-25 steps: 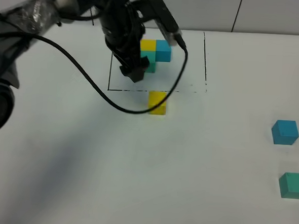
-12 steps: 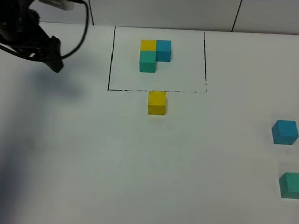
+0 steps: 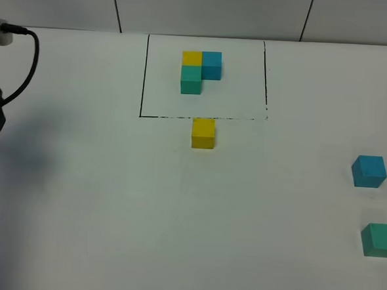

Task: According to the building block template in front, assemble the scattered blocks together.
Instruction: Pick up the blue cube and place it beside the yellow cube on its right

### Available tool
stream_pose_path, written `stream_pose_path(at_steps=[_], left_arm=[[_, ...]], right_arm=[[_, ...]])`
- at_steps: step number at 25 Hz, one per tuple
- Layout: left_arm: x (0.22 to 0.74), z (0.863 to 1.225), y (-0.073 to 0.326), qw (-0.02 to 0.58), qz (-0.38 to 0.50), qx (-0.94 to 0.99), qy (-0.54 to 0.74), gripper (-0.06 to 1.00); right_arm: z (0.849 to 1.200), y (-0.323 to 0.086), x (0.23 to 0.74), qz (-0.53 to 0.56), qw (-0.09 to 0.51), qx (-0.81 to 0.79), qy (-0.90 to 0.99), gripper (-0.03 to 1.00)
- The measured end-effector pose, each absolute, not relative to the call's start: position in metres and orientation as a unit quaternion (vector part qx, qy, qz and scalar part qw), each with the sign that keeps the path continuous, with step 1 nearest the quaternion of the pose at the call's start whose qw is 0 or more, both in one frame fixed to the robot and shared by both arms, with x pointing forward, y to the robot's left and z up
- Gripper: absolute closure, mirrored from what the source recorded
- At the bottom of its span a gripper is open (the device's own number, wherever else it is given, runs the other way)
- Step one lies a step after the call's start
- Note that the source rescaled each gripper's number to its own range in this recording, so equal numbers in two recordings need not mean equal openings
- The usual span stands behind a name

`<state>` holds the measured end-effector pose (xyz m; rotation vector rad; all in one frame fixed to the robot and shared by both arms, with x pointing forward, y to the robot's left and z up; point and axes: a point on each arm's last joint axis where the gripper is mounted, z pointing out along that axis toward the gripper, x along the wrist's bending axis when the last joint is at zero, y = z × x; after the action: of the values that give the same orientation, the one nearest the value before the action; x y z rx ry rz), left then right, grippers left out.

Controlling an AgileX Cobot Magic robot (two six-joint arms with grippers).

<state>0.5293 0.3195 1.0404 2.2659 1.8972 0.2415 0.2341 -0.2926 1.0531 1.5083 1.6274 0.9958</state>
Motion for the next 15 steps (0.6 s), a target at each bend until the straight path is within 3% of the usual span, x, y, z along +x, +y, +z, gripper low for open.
stream_pose_path(at_steps=[6,15], left_arm=[[0.456,1.07,0.316,0.127,0.147,0.727,0.659,0.08],[0.351,1.075,0.31,0.197,0.231,0.683,0.665,0.09]], right_arm=[[1.053,-0.293,0.234,0.384,0.347,0.582,0.627,0.23],[1.053,-0.293,0.234,0.384,0.347,0.582,0.627,0.23]])
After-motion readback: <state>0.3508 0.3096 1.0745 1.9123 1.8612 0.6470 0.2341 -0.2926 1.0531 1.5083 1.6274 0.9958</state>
